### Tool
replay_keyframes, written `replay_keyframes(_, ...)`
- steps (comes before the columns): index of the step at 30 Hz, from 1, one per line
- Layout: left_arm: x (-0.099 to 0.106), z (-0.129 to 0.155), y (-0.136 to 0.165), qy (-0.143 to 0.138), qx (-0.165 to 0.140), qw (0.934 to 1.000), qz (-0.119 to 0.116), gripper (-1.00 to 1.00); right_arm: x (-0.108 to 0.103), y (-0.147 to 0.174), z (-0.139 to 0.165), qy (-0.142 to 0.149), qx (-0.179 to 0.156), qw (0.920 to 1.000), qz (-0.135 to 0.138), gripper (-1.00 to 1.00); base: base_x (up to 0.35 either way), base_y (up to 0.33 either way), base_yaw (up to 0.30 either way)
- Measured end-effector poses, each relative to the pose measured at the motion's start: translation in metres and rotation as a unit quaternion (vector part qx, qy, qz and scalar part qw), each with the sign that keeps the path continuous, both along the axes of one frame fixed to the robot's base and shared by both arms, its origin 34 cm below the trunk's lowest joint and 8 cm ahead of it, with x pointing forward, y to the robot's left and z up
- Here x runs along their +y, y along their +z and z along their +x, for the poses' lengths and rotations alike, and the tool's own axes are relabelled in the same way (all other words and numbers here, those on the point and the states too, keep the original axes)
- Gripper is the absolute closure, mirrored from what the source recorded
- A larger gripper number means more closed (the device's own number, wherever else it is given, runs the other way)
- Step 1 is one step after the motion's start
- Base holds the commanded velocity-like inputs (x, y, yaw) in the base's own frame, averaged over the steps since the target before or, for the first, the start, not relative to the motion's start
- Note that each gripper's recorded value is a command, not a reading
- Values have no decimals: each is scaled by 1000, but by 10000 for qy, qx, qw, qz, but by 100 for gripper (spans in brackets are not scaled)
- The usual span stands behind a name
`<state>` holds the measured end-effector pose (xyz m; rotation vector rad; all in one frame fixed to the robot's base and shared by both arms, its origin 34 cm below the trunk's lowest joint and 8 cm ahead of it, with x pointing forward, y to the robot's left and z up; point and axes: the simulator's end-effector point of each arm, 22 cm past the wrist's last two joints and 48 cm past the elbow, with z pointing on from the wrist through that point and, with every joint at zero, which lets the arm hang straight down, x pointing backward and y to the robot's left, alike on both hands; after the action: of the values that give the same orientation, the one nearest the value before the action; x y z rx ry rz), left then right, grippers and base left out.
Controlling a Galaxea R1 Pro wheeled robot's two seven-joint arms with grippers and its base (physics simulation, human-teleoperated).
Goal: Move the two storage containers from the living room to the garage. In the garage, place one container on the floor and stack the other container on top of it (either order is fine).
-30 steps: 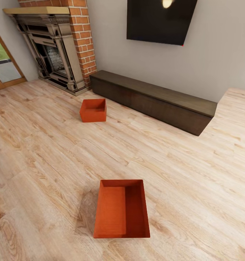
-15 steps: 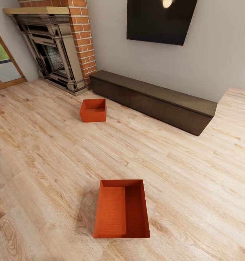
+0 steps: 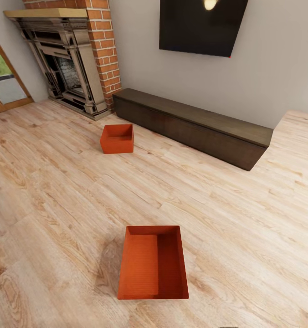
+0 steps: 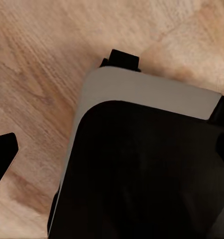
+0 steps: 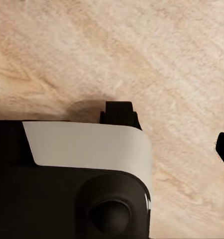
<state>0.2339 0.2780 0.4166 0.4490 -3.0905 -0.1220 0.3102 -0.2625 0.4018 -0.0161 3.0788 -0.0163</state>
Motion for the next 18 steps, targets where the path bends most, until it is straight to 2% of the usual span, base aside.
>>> replay_keyframes(3, -2, 9, -1, -17, 24, 10000, -25, -100, 11, 0, 12, 39, -41, 10000, -20, -100, 0, 0, 0)
replay_keyframes(6, -6, 32, -4, -11, -63, 10000, -52, -100, 26, 0, 33, 47, -141, 9999, -24, -100, 0, 0, 0)
replay_keyframes(8, -22, 60, -6, -3, -114, 9998, -188, -100, 54, 3, 56, 17, -272, 9996, 50, -100, 0, 0, 0)
replay_keyframes(9, -26, 64, -6, -3, -118, 9997, -226, -100, 60, 3, 60, 12, -298, 9995, 65, -100, 0, 0, 0)
replay_keyframes(12, -55, 93, -4, 1, -219, 9989, -418, -100, 77, 9, 100, 13, -470, 9989, 78, -100, 0, 0, 0)
replay_keyframes(15, -74, 126, -1, 19, -373, 9986, -368, -100, 83, 14, 135, 65, -416, 9991, 77, -100, 0, 0, 0)
replay_keyframes(18, -83, 158, 5, 61, -508, 9986, -156, -100, 85, 22, 172, 80, -540, 9985, 81, -100, 0, 0, 0)
